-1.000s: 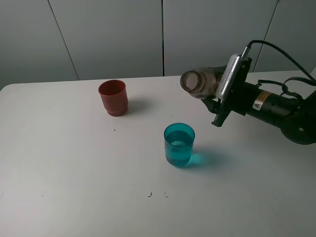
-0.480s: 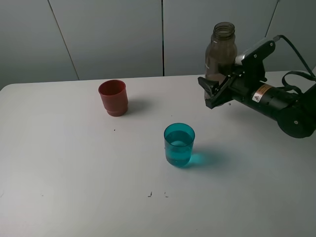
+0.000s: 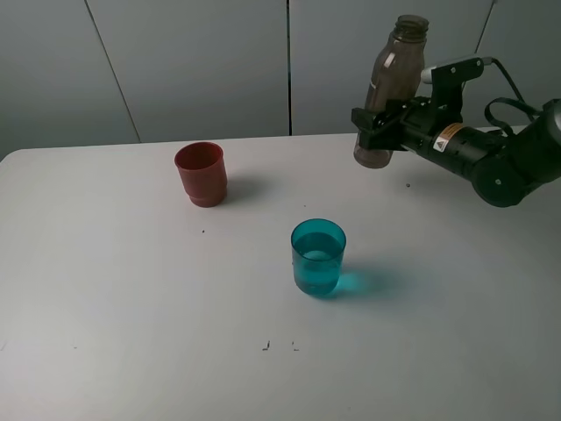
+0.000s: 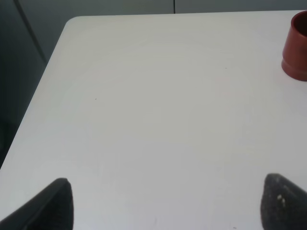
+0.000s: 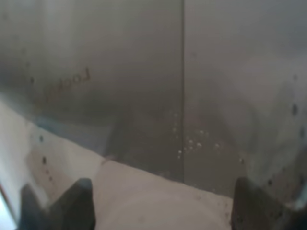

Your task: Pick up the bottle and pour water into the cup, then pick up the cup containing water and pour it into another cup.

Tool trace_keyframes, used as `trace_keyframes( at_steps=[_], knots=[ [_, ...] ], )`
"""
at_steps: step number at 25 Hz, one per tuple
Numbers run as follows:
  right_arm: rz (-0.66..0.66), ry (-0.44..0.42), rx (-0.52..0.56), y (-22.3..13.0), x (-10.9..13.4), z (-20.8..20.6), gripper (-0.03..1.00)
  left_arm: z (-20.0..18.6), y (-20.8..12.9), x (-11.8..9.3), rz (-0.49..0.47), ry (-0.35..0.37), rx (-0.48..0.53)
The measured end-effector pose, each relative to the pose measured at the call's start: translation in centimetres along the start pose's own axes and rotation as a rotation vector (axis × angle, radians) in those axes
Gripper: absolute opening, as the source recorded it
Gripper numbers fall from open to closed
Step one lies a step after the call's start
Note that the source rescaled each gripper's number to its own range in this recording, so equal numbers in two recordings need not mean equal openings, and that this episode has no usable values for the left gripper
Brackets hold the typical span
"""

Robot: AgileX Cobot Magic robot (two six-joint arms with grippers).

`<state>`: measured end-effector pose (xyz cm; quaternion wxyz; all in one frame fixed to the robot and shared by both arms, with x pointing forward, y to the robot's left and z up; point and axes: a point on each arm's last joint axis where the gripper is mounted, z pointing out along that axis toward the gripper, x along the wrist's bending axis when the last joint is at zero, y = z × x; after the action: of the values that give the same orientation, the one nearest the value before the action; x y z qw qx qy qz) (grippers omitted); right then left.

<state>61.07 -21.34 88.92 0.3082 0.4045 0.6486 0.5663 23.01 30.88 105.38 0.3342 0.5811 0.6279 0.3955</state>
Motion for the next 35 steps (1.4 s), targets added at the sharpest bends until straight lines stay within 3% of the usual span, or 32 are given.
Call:
trace_keyframes(
  at_steps=[12, 35],
  knots=[
    [-0.009, 0.014, 0.064, -2.1, -1.3, 3.8, 0.02, 0.0, 0.0, 0.0, -0.002, 0.0, 0.0],
    [0.009, -0.027, 0.106, -4.7, -2.1, 4.7, 0.02, 0.0, 0.0, 0.0, -0.002, 0.0, 0.0]
  ],
)
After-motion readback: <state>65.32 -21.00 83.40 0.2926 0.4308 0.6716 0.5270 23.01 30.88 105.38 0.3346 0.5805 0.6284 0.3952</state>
